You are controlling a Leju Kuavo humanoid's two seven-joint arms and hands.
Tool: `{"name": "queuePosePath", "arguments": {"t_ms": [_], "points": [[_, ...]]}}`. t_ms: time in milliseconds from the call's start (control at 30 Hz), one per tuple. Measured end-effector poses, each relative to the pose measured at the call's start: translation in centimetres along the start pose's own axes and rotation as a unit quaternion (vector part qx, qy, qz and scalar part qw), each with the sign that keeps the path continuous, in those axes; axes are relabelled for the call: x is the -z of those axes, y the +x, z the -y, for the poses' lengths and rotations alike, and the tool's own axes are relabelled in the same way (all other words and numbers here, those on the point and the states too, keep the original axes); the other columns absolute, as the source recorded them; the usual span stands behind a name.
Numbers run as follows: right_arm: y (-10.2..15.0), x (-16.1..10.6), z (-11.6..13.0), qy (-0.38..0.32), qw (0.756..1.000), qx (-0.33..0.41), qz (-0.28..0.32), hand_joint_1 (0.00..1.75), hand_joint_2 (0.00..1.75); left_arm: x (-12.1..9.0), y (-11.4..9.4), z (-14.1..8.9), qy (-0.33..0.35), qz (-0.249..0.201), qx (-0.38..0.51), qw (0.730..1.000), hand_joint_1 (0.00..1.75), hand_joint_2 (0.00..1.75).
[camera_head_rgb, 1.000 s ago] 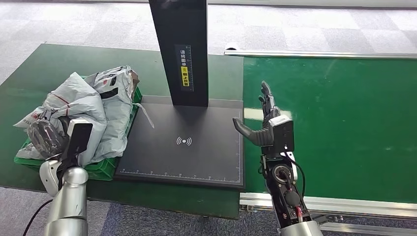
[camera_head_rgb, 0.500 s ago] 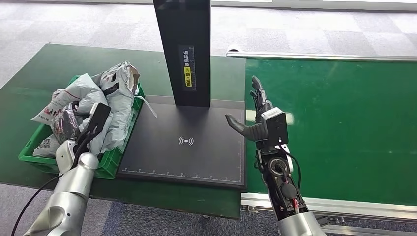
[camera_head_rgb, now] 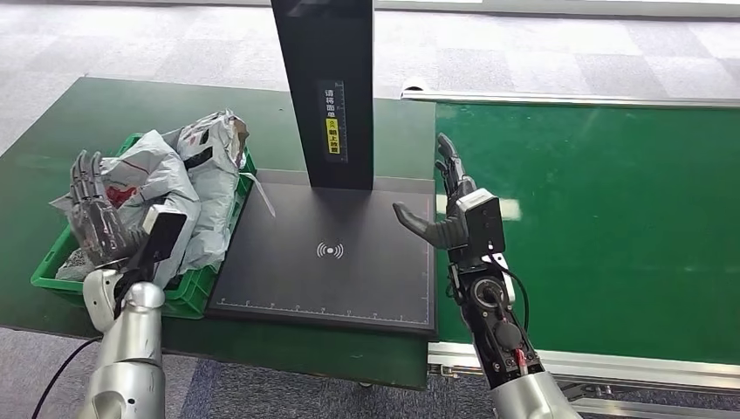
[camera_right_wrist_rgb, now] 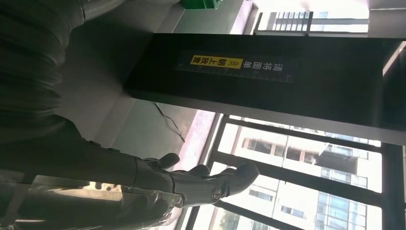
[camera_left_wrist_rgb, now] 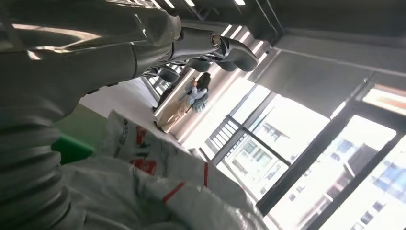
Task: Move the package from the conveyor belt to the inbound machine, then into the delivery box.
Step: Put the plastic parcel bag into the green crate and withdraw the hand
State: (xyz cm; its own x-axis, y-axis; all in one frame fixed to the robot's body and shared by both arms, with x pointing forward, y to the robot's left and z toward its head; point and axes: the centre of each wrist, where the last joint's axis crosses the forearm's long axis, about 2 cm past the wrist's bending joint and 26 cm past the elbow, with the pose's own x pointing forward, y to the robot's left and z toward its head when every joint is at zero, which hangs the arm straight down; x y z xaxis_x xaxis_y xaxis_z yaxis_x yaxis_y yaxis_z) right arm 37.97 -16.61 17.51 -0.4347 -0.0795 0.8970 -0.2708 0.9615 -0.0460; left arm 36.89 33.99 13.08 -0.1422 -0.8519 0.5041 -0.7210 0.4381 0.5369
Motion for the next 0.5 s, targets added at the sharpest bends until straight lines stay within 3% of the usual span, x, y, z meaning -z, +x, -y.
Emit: {"name": "queuePosePath", "arguments": {"t_ms": [167, 400, 500], "points": [[-0.1, 0.2, -0.2, 0.006, 1.0, 0.001, 0.001, 0.0, 1.75, 0.7, 2.1, -2.0, 0.097, -0.003, -0.036, 0.995, 0.0, 1.75], [-0.3, 0.2, -0.3, 0.01, 1.0, 0.002, -0.001, 0.0, 1.75, 2.5, 5.7, -5.8, 0.214, 0.035, -0.088, 0.972, 0.0, 1.75], [-0.3, 0.2, -0.3, 0.009, 1.0, 0.004, -0.001, 0.0, 1.75, 2.7, 7.7, -6.4, 0.235, 0.053, -0.134, 0.961, 0.0, 1.75]]}}
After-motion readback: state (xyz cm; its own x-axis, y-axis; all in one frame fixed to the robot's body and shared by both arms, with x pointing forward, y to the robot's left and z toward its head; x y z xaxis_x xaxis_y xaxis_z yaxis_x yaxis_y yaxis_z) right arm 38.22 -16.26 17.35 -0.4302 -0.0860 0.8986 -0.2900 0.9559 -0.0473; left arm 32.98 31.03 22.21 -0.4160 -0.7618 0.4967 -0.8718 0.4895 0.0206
